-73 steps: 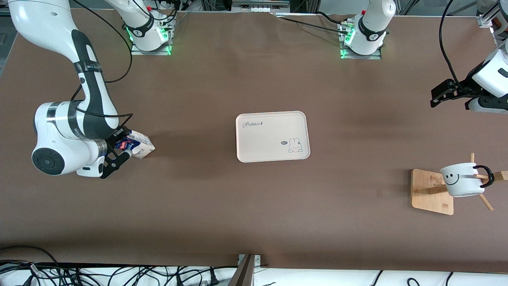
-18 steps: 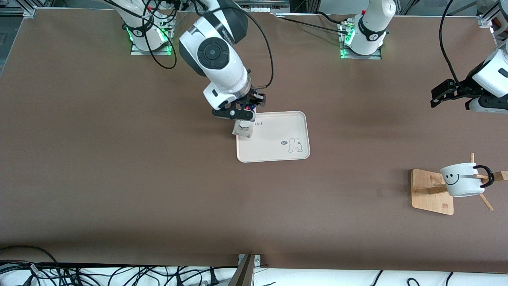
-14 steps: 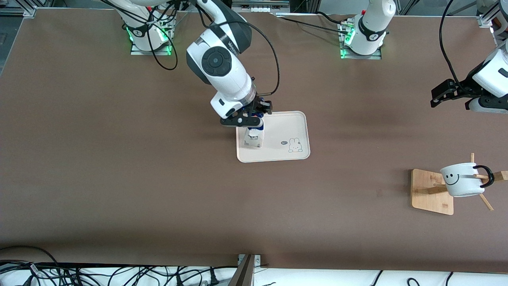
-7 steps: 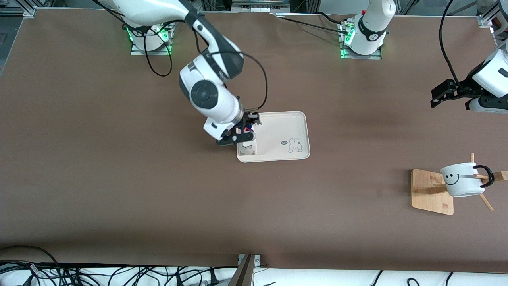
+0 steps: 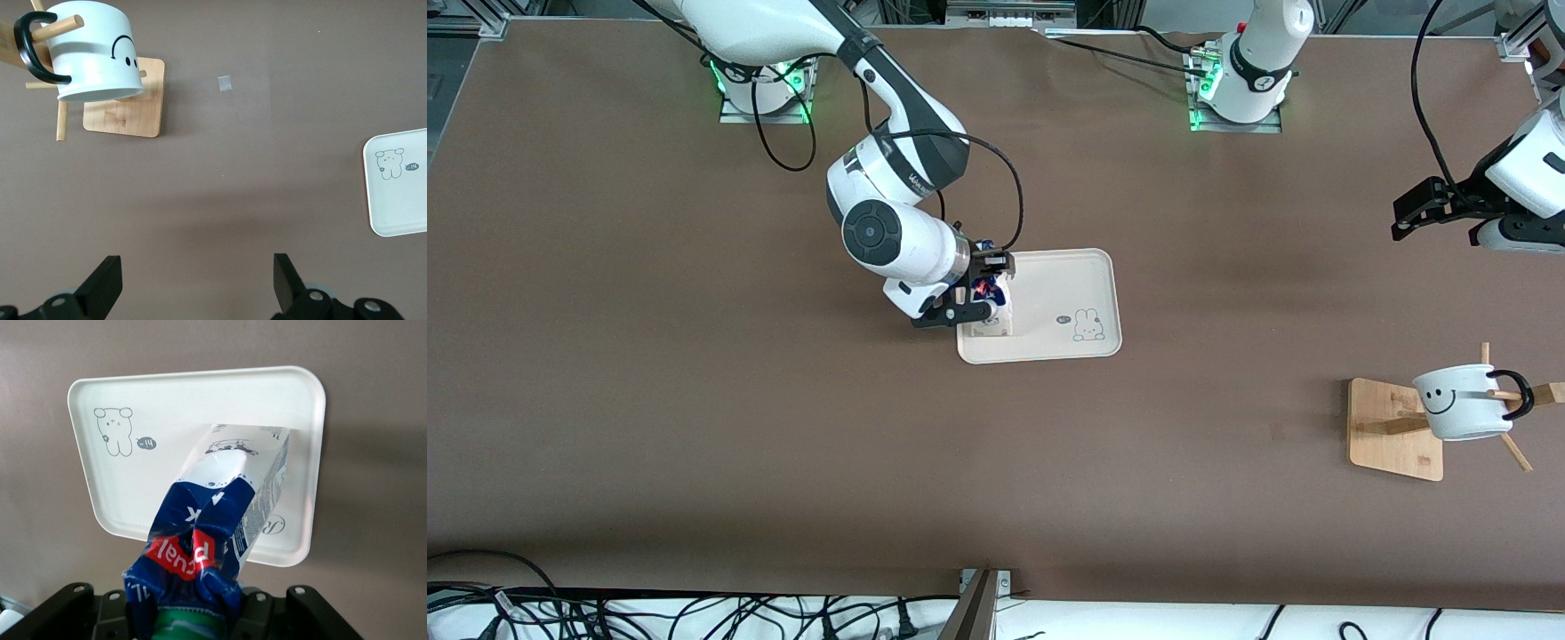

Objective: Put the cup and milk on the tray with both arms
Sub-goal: 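Lower the milk carton onto the tray and open the right gripper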

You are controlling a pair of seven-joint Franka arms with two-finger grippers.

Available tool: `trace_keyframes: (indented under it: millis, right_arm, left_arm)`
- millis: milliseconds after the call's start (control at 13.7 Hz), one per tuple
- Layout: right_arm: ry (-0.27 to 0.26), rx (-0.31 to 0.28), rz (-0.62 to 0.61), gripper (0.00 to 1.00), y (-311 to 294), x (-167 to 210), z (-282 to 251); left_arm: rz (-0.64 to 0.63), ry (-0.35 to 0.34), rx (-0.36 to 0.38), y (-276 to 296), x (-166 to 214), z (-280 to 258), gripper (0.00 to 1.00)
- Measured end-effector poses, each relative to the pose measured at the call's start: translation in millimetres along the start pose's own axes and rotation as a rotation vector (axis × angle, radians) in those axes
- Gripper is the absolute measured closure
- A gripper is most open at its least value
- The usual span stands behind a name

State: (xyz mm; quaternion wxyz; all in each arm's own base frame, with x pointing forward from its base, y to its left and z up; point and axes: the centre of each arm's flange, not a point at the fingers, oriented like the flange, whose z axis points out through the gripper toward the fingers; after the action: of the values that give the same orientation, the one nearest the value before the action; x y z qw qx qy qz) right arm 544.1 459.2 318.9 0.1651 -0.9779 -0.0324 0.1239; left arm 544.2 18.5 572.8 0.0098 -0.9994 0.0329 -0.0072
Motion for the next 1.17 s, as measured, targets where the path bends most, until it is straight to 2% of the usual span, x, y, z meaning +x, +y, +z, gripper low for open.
trace_keyframes:
  millis: [511,657,876,949,1168]
  right_arm:
    - [-0.033,-0.018,0.002,0.92,7,3,20]
    - [-0.034,-0.020,-0.009,0.95,8,3,22]
    - [-0.035,-0.020,-0.016,0.95,8,3,22]
    - [-0.034,-0.020,-0.017,0.89,7,3,22]
    - [-0.033,-0.019,-0.018,0.61,7,3,21]
  left_arm:
    - [0.000,0.000,0.000,0,0,0,0.00]
    - [0.000,0.000,0.000,0,0,0,0.00]
    - [0.000,0.000,0.000,0,0,0,0.00]
    - [0.000,0.000,0.000,0,0,0,0.00]
    - [0.000,0.000,0.000,0,0,0,0.00]
